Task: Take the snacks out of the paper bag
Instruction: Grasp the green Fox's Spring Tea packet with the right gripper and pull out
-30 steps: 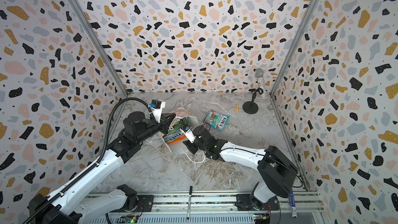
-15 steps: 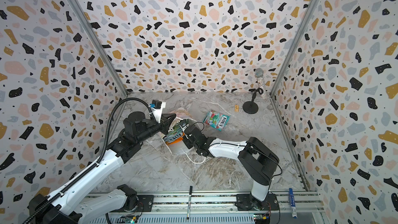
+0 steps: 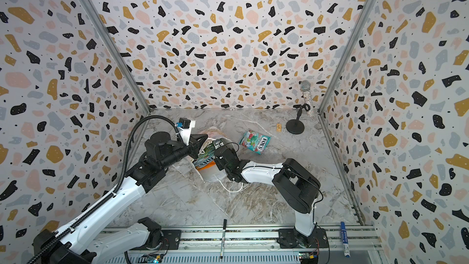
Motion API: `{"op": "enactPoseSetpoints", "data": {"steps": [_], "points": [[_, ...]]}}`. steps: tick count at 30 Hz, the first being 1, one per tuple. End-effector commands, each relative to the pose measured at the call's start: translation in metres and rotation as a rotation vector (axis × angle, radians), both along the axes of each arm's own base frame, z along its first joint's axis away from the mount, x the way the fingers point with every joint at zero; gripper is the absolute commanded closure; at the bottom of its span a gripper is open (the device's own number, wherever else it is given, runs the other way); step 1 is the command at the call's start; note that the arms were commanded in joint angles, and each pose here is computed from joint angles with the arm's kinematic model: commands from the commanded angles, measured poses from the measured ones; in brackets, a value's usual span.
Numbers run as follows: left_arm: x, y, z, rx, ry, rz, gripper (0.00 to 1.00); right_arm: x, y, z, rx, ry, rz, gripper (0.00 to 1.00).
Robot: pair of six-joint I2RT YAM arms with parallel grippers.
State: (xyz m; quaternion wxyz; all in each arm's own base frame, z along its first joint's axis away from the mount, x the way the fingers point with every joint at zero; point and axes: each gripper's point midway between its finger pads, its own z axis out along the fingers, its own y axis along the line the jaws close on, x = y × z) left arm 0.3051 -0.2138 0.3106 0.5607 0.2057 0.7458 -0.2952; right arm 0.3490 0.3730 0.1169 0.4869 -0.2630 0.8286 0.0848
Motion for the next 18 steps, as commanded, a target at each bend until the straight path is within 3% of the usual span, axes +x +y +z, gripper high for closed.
{"op": "enactPoseSetpoints", "data": {"steps": [1, 6, 9, 11, 15, 18], "points": [[-0.005, -0.002, 0.018, -0.028, -0.067, -0.019, 1.0, 0.012, 0.008, 0.014, 0.029, -0.039, -0.028, 0.6], [-0.006, -0.002, 0.018, -0.028, -0.068, -0.02, 1.0, 0.021, 0.008, 0.008, 0.018, -0.037, -0.037, 0.58], [-0.006, -0.002, 0.019, -0.029, -0.072, -0.015, 1.0, 0.027, 0.01, 0.003, 0.024, -0.024, -0.025, 0.63], [-0.006, -0.001, 0.019, -0.028, -0.075, -0.011, 1.0, 0.029, 0.011, 0.0, 0.018, -0.017, -0.008, 0.7], [-0.005, 0.001, 0.019, -0.025, -0.072, 0.002, 1.0, 0.025, 0.016, 0.002, 0.023, -0.021, 0.053, 0.94], [-0.003, 0.003, 0.018, -0.02, -0.071, 0.021, 1.0, 0.017, 0.018, 0.008, 0.031, -0.033, 0.103, 1.0]]}}
